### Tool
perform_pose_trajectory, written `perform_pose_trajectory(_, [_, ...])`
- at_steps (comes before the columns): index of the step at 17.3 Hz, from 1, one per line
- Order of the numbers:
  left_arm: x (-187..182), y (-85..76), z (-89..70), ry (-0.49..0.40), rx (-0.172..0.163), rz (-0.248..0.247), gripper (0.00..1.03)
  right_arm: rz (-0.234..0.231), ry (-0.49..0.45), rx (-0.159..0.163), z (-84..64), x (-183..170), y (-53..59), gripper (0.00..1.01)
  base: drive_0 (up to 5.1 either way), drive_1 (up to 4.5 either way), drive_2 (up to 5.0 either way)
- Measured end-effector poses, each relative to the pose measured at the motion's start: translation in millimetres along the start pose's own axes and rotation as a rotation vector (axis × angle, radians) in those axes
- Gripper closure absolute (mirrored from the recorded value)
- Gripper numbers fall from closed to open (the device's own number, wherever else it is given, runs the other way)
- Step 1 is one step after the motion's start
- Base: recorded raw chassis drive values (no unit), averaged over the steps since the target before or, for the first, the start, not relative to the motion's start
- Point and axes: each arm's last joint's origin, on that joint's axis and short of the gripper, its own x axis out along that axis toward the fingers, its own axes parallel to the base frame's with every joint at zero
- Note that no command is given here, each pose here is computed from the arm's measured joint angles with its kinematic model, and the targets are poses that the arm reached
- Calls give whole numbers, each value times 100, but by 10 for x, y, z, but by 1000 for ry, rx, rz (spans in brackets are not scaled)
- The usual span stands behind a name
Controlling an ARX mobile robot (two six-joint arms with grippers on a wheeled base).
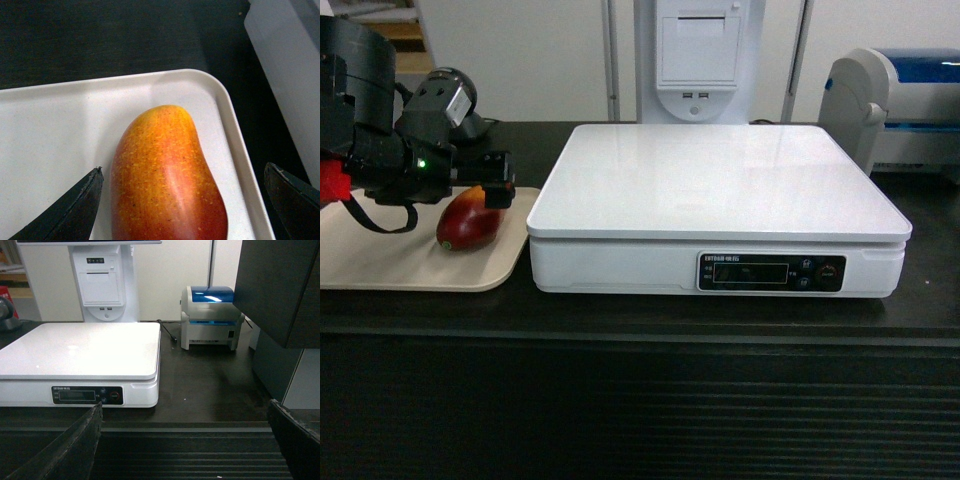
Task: Place dark red mango on scale at checkout
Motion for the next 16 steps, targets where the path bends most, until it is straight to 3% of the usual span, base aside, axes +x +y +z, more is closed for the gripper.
perform_pose_trajectory(5, [151, 92, -107, 35, 11, 29, 5, 0, 0, 0, 0, 0, 0, 3, 0, 0, 0])
perform_pose_trajectory(10, [287, 159, -63, 36, 12, 32, 5, 0, 0, 0, 0, 0, 0, 3, 0, 0, 0])
perform_pose_trajectory(14, [361, 179, -118, 63, 27, 27, 6, 0, 0, 0, 0, 0, 0, 3, 0, 0, 0])
perform_pose_trajectory(16, [361, 180, -115, 62, 33, 28, 27, 0, 0, 0, 0, 0, 0, 3, 0, 0, 0])
